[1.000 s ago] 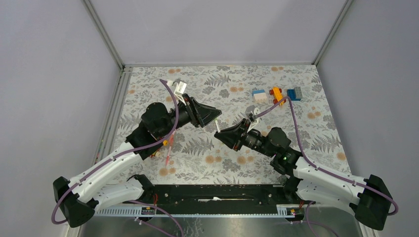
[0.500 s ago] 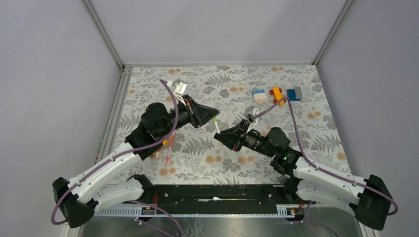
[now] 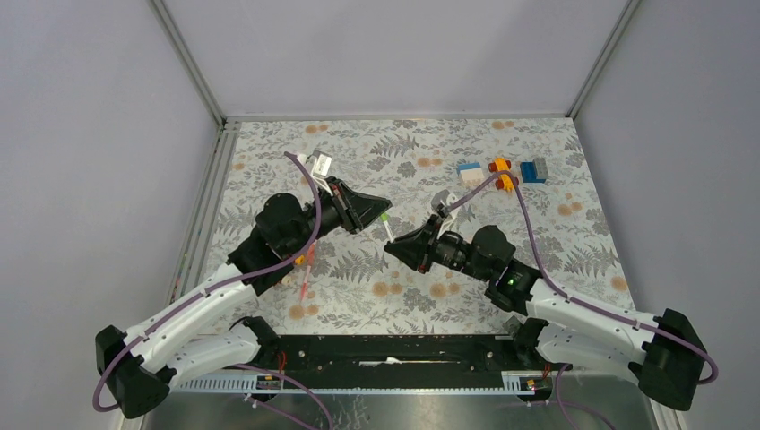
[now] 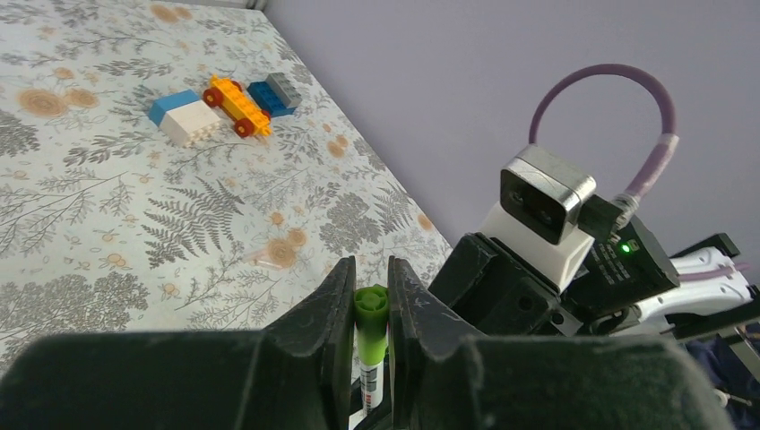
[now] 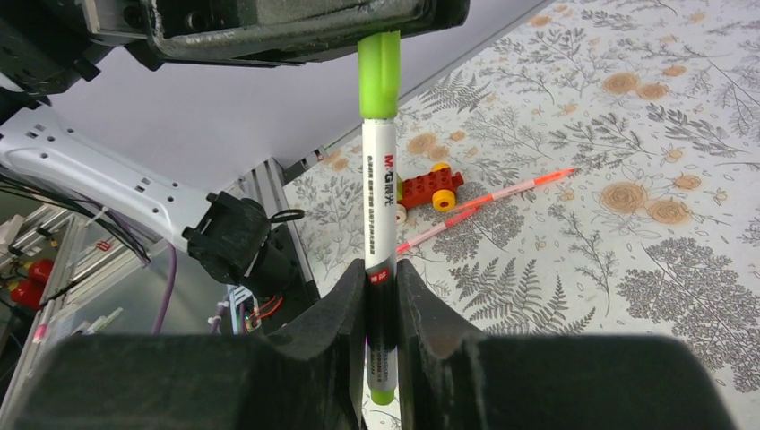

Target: Insert the pens into the pen caps

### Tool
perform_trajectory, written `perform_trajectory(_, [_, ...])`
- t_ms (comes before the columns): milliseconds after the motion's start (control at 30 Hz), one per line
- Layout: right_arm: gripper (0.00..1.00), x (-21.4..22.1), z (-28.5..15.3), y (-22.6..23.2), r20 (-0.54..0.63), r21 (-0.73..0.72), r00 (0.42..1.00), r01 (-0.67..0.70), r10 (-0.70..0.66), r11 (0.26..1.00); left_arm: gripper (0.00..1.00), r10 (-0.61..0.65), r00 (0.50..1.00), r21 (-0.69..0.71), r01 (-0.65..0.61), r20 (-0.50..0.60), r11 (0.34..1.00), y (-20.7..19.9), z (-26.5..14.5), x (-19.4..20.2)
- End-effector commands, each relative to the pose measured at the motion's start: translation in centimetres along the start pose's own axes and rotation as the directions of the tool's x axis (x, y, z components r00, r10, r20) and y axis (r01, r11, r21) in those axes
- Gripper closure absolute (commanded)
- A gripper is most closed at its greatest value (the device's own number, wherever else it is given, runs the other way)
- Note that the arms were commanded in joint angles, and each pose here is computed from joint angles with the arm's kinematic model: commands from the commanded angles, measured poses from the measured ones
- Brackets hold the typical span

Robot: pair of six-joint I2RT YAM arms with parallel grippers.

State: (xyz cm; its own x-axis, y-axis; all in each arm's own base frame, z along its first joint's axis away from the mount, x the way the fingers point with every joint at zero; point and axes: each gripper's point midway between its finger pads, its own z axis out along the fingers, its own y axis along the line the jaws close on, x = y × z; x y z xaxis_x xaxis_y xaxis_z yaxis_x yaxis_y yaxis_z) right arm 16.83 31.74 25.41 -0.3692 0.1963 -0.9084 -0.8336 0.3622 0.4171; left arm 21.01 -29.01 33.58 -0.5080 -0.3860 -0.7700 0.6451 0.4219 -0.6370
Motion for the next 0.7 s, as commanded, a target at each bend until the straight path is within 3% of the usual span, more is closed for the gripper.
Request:
perform_trajectory(0, [1.0, -5.5, 1.2, 0.3, 0.148, 0.042, 0.988, 0.043, -0.049, 0.998, 1.0, -0.032, 0.999, -0.013, 0.032, -0.038, 0.999, 0.6, -0.3, 1.7])
perform_trajectory(667, [1.0, -8.1, 4.6, -2.4, 0.097, 0.194, 0.97, 0.2, -0.222, 0.96, 1.0, -0.177, 0.98, -0.216, 0.153, -0.095, 0.964, 5.3, 0.7, 5.2])
